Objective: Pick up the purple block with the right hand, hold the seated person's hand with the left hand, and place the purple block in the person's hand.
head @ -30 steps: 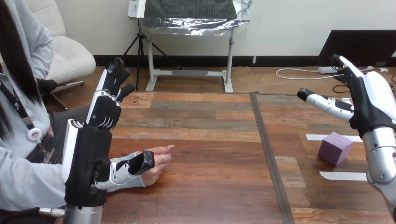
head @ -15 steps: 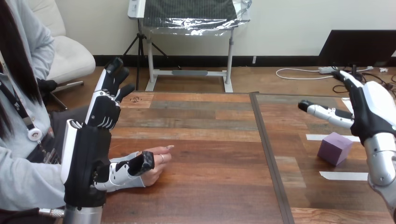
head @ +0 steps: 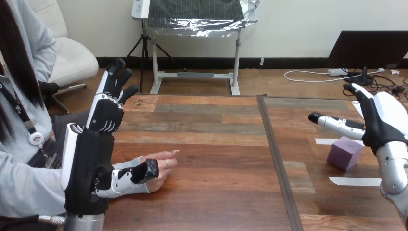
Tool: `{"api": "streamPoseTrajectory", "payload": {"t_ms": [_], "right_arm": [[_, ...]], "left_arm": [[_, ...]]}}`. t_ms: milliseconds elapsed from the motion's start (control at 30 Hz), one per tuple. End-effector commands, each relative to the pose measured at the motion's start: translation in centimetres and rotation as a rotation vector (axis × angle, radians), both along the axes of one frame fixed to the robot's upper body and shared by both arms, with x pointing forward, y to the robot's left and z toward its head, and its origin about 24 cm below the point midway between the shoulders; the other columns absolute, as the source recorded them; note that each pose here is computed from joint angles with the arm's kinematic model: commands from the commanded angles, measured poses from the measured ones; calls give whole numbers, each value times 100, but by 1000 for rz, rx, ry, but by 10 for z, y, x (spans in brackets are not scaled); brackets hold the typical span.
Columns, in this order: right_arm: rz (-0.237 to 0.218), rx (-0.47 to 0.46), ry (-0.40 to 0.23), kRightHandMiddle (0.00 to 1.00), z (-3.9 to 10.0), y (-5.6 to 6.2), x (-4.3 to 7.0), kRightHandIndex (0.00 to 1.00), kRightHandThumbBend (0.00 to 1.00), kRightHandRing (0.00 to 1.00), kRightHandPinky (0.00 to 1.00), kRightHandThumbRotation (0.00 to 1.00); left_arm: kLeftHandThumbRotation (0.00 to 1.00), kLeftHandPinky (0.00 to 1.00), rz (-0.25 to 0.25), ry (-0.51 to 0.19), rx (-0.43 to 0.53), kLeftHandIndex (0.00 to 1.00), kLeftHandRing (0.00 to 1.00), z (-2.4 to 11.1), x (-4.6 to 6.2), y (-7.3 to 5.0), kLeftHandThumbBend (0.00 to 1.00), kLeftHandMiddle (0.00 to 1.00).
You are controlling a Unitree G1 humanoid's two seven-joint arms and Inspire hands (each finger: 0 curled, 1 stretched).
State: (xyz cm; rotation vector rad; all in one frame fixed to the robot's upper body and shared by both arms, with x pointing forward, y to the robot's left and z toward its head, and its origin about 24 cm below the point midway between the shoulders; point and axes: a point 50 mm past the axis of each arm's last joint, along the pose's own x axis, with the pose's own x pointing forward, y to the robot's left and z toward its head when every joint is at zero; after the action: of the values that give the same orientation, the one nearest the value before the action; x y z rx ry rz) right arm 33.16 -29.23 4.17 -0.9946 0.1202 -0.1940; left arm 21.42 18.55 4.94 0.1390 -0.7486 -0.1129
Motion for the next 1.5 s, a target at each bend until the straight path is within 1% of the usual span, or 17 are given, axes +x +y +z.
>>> {"api": "streamPoseTrajectory", "payload": {"t_ms": [0, 333, 533, 667, 833, 967, 1167, 1267, 1467], "right_arm": [[13, -16, -58, 92, 30, 3, 20, 91, 100, 93, 83, 71], [-1, -30, 1, 90, 21, 2, 17, 90, 100, 92, 83, 72], [-7, -43, 41, 90, 15, 1, 14, 90, 100, 92, 83, 76], [-17, -40, 70, 91, 10, 1, 12, 90, 100, 92, 83, 76], [-27, -35, 90, 90, 5, 1, 10, 90, 100, 91, 82, 73], [-30, -54, 131, 90, 0, 1, 9, 90, 100, 91, 81, 71], [-31, -70, 164, 90, -6, 2, 6, 91, 95, 91, 81, 67], [-33, -74, 183, 91, -9, 2, 5, 91, 94, 91, 81, 66], [-37, -65, 204, 90, -15, 3, 2, 91, 97, 90, 80, 67]], "left_arm": [[67, 88, -21, -77, 2, 95, 95, 12, 3, -2, 100, 98], [67, 89, -29, -87, -13, 95, 96, 13, 1, -3, 100, 98], [67, 89, -46, -95, -15, 96, 96, 14, 0, -4, 100, 98], [67, 90, -63, -99, -20, 96, 97, 15, -2, -4, 100, 98], [67, 91, -77, -104, -24, 96, 98, 15, -3, -3, 100, 99], [67, 92, -82, -103, -23, 96, 98, 16, -5, -2, 100, 99], [66, 92, -87, -92, -45, 96, 97, 16, -9, -2, 100, 99], [64, 92, -91, -89, -54, 95, 97, 17, -10, -2, 100, 99], [62, 92, -94, -89, -58, 95, 97, 18, -14, -1, 100, 99]]}}
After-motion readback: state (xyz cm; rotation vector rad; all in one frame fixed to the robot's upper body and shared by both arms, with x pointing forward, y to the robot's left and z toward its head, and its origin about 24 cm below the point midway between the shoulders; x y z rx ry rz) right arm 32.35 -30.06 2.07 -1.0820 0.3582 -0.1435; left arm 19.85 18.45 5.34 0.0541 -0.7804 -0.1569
